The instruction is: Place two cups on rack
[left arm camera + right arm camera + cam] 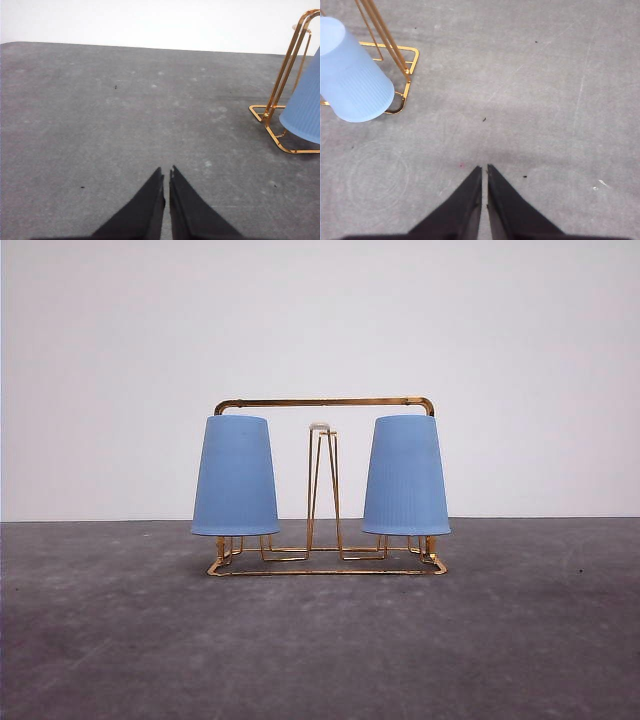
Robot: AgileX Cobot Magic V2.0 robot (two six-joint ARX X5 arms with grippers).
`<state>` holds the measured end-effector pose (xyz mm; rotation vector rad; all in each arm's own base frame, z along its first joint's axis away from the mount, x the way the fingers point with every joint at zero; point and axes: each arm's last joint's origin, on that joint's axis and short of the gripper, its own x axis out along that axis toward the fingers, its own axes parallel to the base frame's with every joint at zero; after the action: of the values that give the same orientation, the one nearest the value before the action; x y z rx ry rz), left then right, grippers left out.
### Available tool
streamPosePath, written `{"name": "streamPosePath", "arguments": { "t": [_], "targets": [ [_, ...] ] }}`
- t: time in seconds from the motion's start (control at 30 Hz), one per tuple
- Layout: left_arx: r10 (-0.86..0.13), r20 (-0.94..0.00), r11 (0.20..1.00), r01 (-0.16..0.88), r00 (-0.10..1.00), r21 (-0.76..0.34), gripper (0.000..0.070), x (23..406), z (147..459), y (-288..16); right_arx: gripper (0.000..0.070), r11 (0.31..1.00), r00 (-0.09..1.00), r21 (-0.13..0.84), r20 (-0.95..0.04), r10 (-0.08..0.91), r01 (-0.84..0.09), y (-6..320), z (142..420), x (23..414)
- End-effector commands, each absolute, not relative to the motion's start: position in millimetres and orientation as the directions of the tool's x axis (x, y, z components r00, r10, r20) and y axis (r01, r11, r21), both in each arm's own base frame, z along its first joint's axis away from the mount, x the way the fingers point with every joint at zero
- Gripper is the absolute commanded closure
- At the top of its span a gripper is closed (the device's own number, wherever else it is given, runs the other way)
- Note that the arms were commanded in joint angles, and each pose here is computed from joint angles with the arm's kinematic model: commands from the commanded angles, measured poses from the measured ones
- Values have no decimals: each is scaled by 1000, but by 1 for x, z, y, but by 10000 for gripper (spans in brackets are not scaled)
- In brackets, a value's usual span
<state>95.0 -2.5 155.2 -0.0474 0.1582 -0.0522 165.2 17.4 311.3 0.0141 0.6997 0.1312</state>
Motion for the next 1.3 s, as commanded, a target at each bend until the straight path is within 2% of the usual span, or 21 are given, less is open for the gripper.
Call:
{"name": "streamPosePath", "arguments": {
  "t": [0.0,0.13,0.23,0.37,0.5,0.67,0.9,1.1,1.23,1.27],
  "targets": [
    [-54,-176,998,46,983,-49,700,96,150,-2,685,992,764,62,-633,124,-110,17,314,167],
    [-54,-176,998,46,983,-49,700,96,150,-2,685,993,815,-3,-571,93,-115,14,318,160],
    [-54,-176,998,46,983,-49,700,96,150,-2,685,995,902,-21,-425,76,-94,9,310,149],
    [-54,-176,998,46,983,-49,700,96,150,-2,685,998,976,-20,-215,46,-51,4,273,130],
    [-54,-176,998,46,983,-49,700,96,150,-2,685,999,994,-24,-99,41,-44,3,231,111],
    [-54,-176,998,46,983,-49,700,96,150,-2,685,999,998,-26,-49,40,-41,2,196,98],
    [-54,-176,998,46,983,-49,700,96,150,-2,685,999,999,-26,-12,40,-40,2,169,96],
    [-54,-177,998,46,983,-49,700,96,150,-2,685,999,997,-24,-67,40,-41,2,160,97],
    [-54,-177,998,46,983,-49,700,96,150,-2,685,999,984,-17,-178,30,-33,1,149,96],
    [-54,-177,998,46,983,-49,700,96,150,-2,685,1000,985,-9,-173,20,-22,1,150,96]
  ]
}}
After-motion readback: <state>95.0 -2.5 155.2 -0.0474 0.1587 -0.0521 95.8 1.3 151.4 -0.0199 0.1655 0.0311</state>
